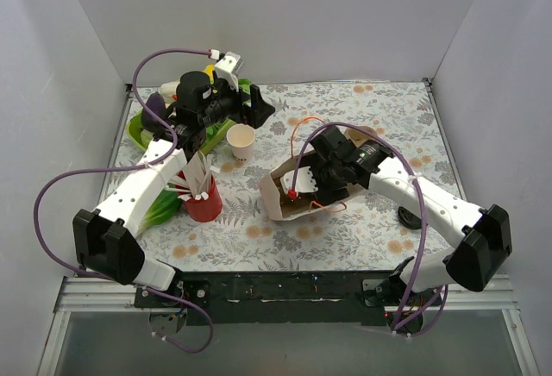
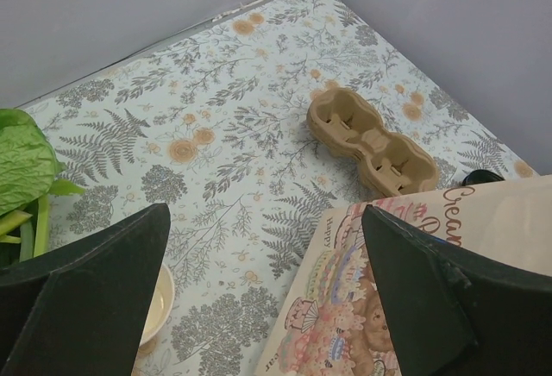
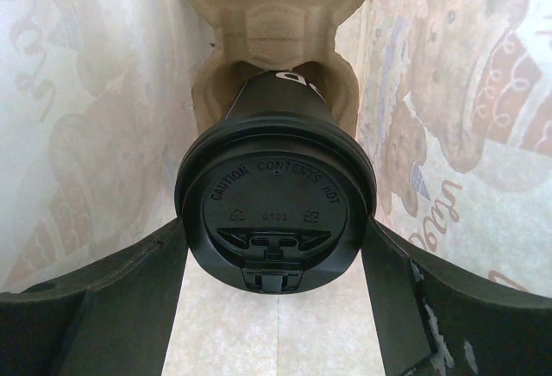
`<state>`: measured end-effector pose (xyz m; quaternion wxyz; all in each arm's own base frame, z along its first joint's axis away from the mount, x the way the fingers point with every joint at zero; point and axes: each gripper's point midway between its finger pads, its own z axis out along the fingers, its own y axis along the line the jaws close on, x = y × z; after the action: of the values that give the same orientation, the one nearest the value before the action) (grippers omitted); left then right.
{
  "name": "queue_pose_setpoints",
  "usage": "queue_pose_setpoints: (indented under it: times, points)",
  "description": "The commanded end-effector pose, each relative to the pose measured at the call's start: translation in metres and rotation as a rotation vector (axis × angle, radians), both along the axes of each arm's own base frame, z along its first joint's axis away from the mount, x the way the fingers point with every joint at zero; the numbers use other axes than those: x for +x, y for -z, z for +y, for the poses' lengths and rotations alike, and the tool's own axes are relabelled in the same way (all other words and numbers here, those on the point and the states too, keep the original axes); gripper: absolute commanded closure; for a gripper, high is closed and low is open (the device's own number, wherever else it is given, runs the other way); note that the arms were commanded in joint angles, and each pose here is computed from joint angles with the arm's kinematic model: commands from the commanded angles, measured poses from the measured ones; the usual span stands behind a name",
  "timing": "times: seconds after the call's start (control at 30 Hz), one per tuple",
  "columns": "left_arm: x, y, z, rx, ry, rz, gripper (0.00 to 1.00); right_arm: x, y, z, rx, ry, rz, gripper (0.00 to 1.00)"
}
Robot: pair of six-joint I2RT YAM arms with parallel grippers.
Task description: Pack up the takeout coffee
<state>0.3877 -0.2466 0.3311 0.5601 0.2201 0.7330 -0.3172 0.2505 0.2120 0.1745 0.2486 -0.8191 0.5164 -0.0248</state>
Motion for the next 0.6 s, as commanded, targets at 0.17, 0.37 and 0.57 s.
queue_pose_setpoints:
  times: [0.17, 0.37, 0.57]
  points:
    - [0.000, -0.016, 0.003, -0.007, 0.019, -0.021, 0.05, 0.016, -0.006, 0.008, -0.040, -0.170, -0.033, 0.99]
    - [0.003, -0.016, 0.004, -0.025, 0.016, -0.017, 0.05, 0.010, -0.020, 0.010, -0.020, -0.160, 0.025, 0.99]
    - [0.005, -0.013, 0.003, -0.041, 0.026, 0.006, 0.05, 0.007, -0.022, 0.011, -0.035, -0.154, 0.110, 0.99]
